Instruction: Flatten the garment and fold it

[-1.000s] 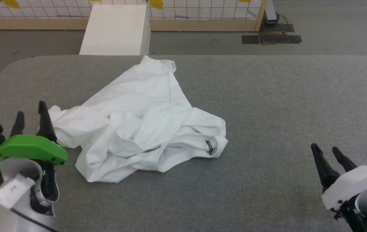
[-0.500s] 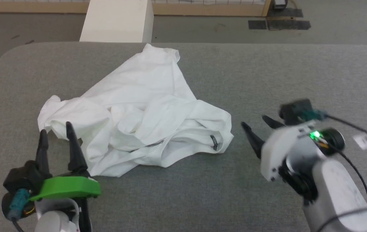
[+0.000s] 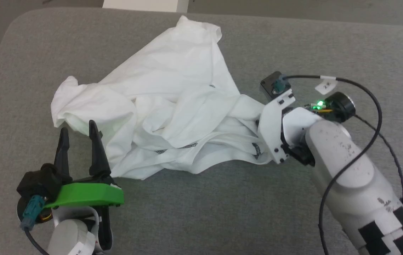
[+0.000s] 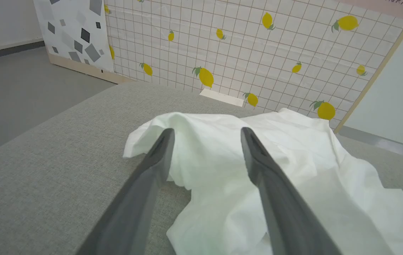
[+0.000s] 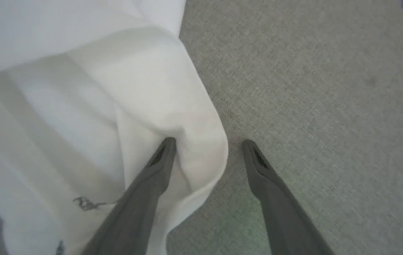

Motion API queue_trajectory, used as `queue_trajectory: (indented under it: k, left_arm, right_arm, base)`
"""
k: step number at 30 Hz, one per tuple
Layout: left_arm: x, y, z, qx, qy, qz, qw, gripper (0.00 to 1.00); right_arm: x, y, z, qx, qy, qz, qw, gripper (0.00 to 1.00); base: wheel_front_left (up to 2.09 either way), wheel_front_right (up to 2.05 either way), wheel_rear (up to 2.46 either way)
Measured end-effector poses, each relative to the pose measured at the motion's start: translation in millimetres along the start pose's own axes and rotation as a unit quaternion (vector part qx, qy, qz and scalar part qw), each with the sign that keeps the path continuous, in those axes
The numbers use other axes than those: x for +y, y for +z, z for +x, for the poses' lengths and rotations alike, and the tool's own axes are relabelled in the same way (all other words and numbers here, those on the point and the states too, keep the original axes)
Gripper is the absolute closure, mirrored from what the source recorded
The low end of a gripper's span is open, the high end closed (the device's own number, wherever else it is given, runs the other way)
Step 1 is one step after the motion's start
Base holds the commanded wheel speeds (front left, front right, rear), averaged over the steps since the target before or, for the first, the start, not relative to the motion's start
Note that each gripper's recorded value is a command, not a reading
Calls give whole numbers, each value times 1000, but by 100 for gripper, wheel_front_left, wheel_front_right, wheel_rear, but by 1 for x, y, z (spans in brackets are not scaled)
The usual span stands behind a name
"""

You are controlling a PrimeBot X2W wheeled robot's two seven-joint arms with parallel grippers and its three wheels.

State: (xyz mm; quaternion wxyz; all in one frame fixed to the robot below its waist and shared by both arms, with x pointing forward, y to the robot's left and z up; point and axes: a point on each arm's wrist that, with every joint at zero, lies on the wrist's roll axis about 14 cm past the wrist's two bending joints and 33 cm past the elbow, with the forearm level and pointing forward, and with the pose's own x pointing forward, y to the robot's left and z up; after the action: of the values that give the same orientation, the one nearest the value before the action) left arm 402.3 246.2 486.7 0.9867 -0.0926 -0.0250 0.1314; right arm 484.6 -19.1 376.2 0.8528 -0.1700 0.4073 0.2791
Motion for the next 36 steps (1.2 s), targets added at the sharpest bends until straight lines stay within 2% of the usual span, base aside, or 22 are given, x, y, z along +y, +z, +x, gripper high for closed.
queue_trajectory:
  k: [4,5,6,9,10,13,16,20,24,26,28,30,31,36]
  left_arm:
    - [9,-4,-1,6,12,4,1000,0]
    - [11,-4,-1,6,15,5,1000,0]
    - [13,-4,-1,7,18,6,1000,0]
    - [14,-4,-2,6,19,8,1000,0]
    - [12,0,-4,1,13,4,1000,0]
    - [7,4,-5,-3,5,-1,1000,0]
    - [5,6,-10,-4,0,-4,1000,0]
    - [0,6,-15,-4,-10,-8,1000,0]
    - [-11,6,-16,-4,-28,-14,999,0]
    - [-17,7,-16,-4,-36,-17,999,0]
    - [-20,6,-15,-4,-41,-19,999,0]
    - [-24,4,-14,-1,-45,-20,999,0]
    - [-25,3,-14,0,-47,-21,999,0]
    - [-29,5,-15,0,-52,-24,998,0]
  right_arm:
    - [7,6,13,18,14,-19,1000,0]
    - [8,6,14,21,18,-17,999,73]
    - [8,8,14,19,22,-15,999,100]
    - [7,15,11,-7,32,9,999,100]
    - [-9,19,1,-47,27,58,997,100]
    - [-46,20,-19,-91,-6,107,990,100]
    - [-91,10,-47,-133,-55,160,977,100]
    - [-144,-36,-89,-154,-128,245,949,100]
    - [-178,-112,-131,-142,-205,336,908,100]
    - [-178,-147,-145,-123,-230,371,891,100]
    - [-168,-168,-150,-104,-238,387,885,100]
    - [-157,-174,-151,-105,-237,398,880,98]
    - [-153,-171,-152,-111,-236,397,880,0]
    - [-157,-142,-176,-184,-265,353,878,0]
  base:
    - [0,0,0]
    - [0,0,0]
    - [0,0,0]
    - [0,0,0]
    - [0,0,0]
    - [0,0,0]
    - [0,0,0]
    - [0,0,0]
    - [0,0,0]
    - [0,0,0]
    - [0,0,0]
    - [0,0,0]
    - [0,0,0]
    - [0,0,0]
